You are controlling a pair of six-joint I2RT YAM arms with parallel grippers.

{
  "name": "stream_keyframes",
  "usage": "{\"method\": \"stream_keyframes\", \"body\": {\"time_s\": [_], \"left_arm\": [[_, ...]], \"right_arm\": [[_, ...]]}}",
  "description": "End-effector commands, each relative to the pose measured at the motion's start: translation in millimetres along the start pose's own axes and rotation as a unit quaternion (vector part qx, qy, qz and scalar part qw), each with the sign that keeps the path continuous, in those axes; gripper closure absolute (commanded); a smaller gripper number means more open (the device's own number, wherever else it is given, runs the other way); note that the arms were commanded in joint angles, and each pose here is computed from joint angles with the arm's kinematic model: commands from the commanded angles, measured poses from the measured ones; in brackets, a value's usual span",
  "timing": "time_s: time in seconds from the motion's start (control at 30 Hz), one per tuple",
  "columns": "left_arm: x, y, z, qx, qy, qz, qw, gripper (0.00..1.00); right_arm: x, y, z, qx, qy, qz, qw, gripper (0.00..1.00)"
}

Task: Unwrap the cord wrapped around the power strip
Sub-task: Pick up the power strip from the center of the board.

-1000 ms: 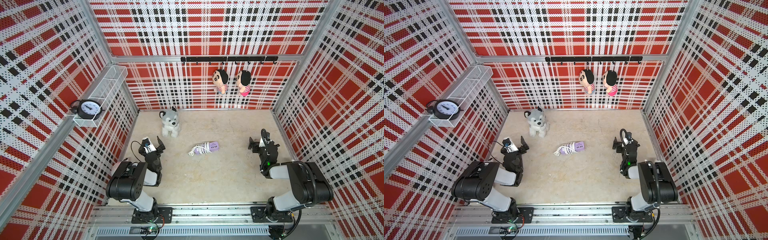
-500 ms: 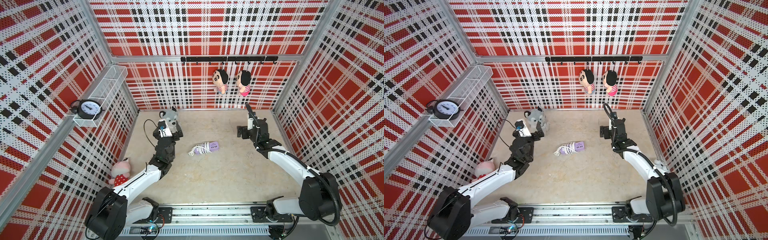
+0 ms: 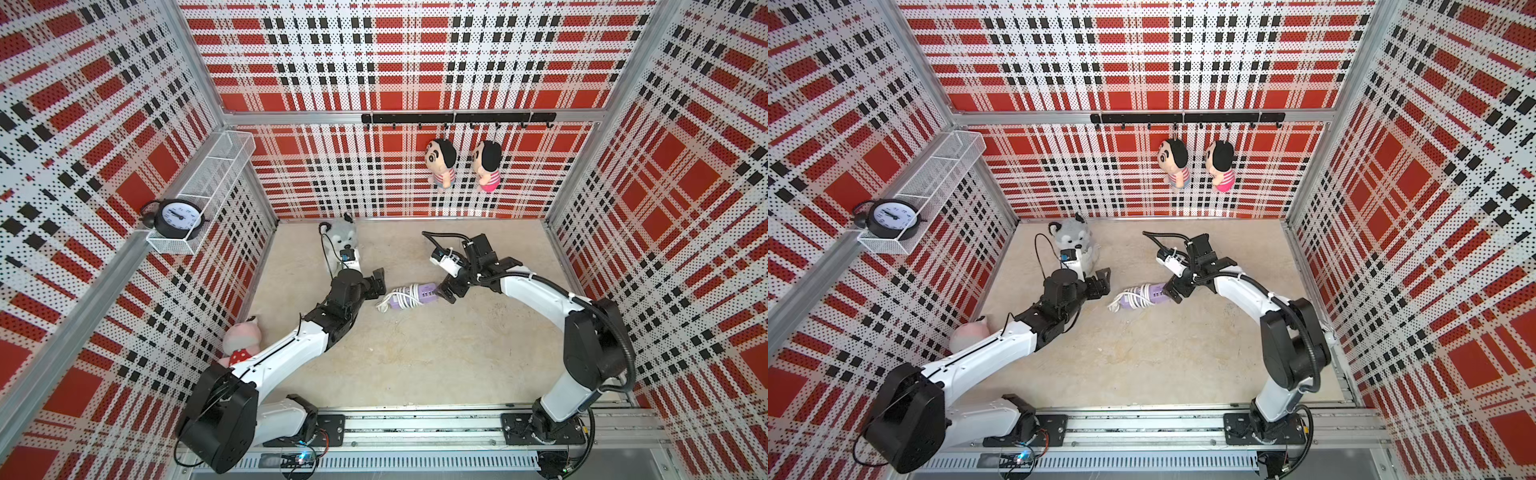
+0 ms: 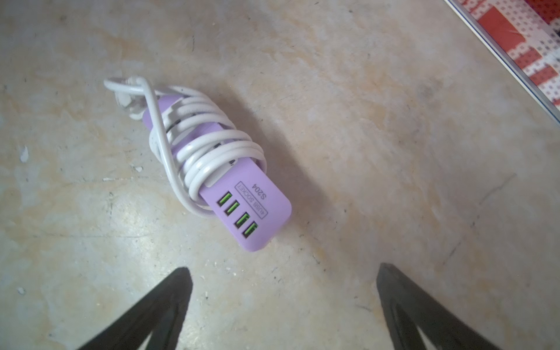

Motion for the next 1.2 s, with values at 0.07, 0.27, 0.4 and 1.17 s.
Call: {"method": "stream_keyframes", "body": {"time_s": [0.07,0.27,0.4,1.17], "left_arm": [[7.8,-5.0,18.0,0.05,-0.002,0.021,0.999,0.14],[17.6,-0.8,35.1,0.082,0.003,0.003,0.997,0.17],[22.5,0.0,42.0,0.089,0.009,-0.003,0.996,0.18],[32.1,-0.4,54.5,0.14,-0.006,-0.045,0.989,0.29]], "right_arm": [[-19.8,17.0,-11.7,0.135,0.059,0.019,0.989,0.0],[-46.5,21.1,-13.0,0.165,0.134,0.055,0.976,0.0],[-52.6,19.6,-4.3,0.16,0.168,0.045,0.972,0.0],[-86.8,11.8,26.0,0.146,0.176,0.067,0.971,0.33]]}}
Point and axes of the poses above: each gripper's point midway between its finger pads, its own x axis back along the fingers, its own z axis along the line the jaws close on, y = z × x, the point moved 10 cm from there along x, back along the fingers, and after that the axes turned 9 degrees about x, right-handed, at the moved point
